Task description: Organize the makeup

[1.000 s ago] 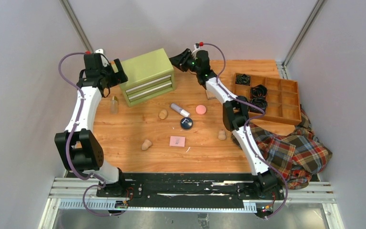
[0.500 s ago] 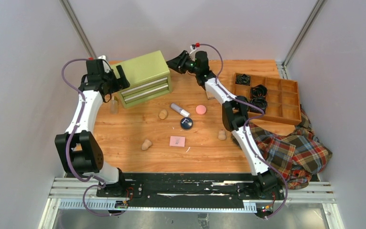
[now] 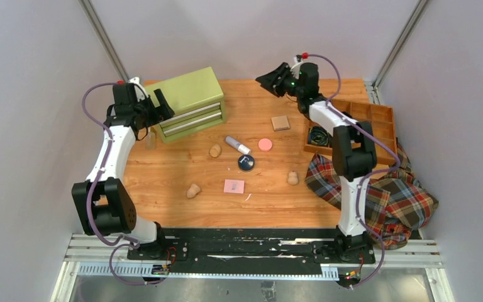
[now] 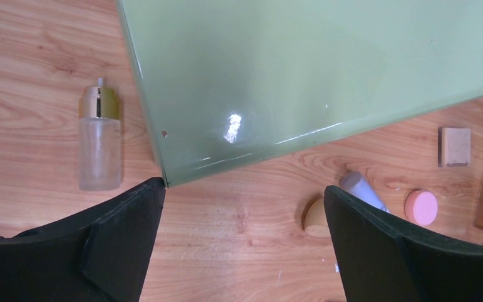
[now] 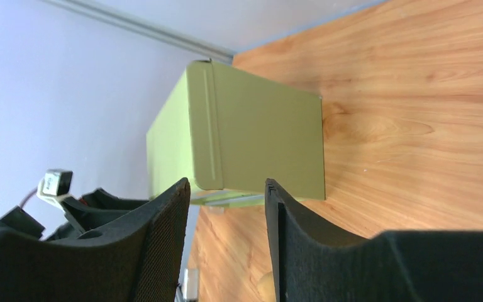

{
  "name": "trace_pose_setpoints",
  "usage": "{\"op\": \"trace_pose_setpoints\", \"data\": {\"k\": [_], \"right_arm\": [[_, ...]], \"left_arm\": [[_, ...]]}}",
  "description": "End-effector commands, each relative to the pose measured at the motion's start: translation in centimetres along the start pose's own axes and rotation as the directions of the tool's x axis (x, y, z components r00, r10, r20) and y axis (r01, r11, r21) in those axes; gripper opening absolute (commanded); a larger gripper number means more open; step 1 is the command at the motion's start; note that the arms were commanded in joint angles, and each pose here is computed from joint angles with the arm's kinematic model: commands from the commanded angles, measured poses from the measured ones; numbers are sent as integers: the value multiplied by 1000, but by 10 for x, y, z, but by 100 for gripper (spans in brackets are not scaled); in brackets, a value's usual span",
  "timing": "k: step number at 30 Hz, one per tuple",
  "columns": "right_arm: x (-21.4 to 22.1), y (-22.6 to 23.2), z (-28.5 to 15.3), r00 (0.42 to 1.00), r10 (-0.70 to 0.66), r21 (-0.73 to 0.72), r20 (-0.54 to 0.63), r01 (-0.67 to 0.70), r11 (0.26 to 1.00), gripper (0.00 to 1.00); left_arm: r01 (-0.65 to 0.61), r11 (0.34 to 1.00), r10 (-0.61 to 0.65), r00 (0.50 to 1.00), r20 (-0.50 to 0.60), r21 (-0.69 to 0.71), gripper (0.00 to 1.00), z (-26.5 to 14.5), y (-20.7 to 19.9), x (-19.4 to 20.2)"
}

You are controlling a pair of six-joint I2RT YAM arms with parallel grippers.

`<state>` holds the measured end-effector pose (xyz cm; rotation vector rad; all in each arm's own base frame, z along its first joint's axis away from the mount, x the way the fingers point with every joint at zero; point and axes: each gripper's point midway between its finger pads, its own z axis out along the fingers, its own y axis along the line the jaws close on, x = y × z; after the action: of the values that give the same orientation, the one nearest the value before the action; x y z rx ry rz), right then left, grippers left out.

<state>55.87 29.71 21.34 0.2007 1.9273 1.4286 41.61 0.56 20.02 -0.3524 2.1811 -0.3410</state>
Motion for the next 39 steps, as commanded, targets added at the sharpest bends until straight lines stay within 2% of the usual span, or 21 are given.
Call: {"op": "trace_pose_setpoints", "data": {"k": [1, 8, 14, 17, 22, 27, 31, 33, 39], "right_arm": [[14, -1, -18, 995, -24, 16, 94, 23, 1000, 47], [98, 11, 0, 1000, 8, -20, 15, -8, 1000, 45], [141, 27, 20, 1000, 15, -39, 9, -15, 999, 45], [155, 32, 33, 996, 72, -67, 48, -68, 995, 37], [177, 43, 56, 987, 128, -107, 98, -118, 987, 35], [185, 49, 76, 987, 122, -112, 103, -111, 988, 39], [191, 45, 89, 989, 123, -95, 82, -115, 989, 46], [192, 45, 93, 988, 128, -96, 84, -120, 988, 54], [195, 40, 105, 984, 158, -99, 86, -149, 984, 55]], "left_arm": [[-24, 987, 18, 999, 36, 156, 99, -16, -43, -5], [-54, 985, 50, 998, 27, 167, 99, -20, -50, 3], [-97, 983, 91, 995, 49, 157, 99, -42, -54, -8], [-124, 988, 115, 989, 91, 92, 100, -52, -49, -19], [-213, 975, 219, 968, 121, -61, 100, -56, -46, -33], [-213, 969, 227, 966, 124, -123, 99, -36, -42, -49], [-198, 971, 216, 967, 137, -136, 99, -15, -43, -61], [-184, 975, 201, 969, 144, -121, 99, -3, -46, -64], [-197, 971, 211, 972, 103, -132, 99, 18, -41, -61]]}}
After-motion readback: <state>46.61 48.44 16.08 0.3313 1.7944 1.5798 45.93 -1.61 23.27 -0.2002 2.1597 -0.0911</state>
